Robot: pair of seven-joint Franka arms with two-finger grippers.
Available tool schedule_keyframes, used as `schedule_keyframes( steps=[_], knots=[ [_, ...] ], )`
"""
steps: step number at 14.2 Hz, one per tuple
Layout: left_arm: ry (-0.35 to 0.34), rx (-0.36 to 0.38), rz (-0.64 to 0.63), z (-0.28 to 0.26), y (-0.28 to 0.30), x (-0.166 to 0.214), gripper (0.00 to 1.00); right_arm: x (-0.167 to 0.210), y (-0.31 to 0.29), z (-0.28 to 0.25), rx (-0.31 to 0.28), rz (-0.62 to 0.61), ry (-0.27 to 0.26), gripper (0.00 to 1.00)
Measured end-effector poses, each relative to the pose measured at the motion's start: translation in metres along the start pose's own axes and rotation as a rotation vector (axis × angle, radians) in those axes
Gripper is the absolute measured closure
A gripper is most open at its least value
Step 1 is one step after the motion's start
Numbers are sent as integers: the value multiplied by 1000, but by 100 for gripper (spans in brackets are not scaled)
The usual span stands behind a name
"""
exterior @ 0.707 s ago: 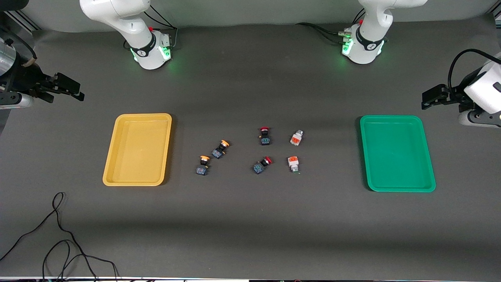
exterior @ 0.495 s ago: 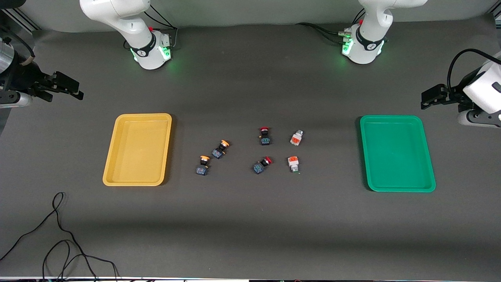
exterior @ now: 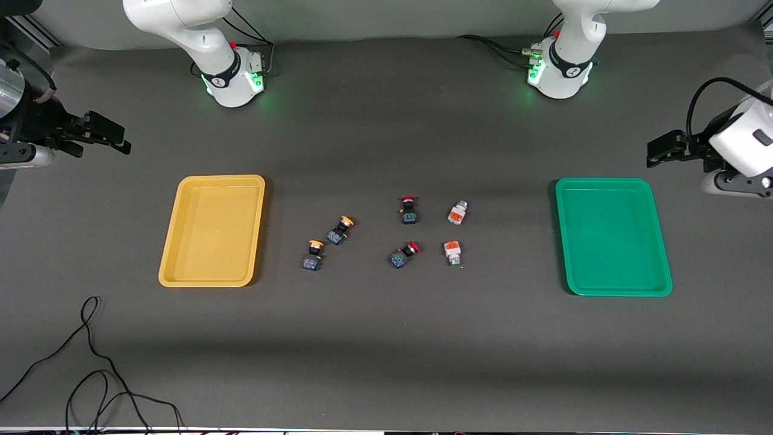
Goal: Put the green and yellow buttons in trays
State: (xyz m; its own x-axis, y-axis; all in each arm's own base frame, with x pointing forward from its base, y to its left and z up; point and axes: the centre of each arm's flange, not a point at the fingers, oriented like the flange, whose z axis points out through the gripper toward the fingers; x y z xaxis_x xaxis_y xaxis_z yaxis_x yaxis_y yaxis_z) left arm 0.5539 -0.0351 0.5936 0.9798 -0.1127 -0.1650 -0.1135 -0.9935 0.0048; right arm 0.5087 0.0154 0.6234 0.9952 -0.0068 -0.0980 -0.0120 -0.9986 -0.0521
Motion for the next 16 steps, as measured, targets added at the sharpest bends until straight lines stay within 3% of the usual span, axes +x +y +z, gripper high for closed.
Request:
schedule_keyframes(
  steps=[5,9,13,16],
  knots=[
    [-24,-23,59,47,45,7,0,10,-18,7,21,30,-19,0],
    [2,-9,53,82,148,6,0,24,-96,28,16,50,-64,0],
    [21,2,26,103,243,-9,0,45,-197,94,-20,96,-164,0],
    [50,-1,-13,110,296,-26,0,85,-223,165,7,185,-203,0]
  ],
)
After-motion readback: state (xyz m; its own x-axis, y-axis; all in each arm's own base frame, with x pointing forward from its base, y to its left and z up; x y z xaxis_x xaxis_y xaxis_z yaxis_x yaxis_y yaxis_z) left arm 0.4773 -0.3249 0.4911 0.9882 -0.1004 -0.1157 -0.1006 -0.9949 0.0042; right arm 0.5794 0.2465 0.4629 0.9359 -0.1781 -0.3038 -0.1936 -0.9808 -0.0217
